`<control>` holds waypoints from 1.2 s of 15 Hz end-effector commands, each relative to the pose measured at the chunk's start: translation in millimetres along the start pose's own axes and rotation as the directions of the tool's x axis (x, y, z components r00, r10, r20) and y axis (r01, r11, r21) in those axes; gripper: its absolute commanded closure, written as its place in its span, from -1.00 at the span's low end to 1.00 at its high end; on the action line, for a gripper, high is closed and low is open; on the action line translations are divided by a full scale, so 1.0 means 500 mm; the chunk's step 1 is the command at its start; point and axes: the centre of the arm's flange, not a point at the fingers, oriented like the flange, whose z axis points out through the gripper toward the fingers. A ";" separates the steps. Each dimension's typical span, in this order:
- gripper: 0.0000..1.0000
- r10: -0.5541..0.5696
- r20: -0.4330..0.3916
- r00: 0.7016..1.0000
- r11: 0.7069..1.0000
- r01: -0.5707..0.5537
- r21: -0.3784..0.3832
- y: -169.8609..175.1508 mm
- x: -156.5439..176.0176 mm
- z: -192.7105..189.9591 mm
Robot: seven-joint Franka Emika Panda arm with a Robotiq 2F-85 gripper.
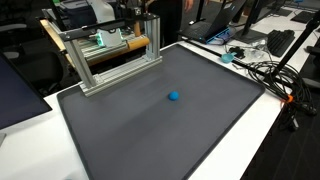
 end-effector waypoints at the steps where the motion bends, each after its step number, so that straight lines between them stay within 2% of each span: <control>1: -1.00 -0.031 0.019 0.999 0.999 0.030 0.044 0.004 -0.012 0.003; 9: -1.00 0.006 0.033 0.999 0.998 -0.007 0.058 0.001 -0.017 0.000; 10: -0.81 0.005 0.032 0.999 0.998 -0.007 0.060 0.001 -0.017 0.000; 11: -0.46 0.006 0.029 1.000 0.998 -0.008 0.060 0.002 -0.017 -0.001; 18: 0.52 0.009 0.027 1.000 0.999 -0.010 0.051 -0.003 -0.015 -0.004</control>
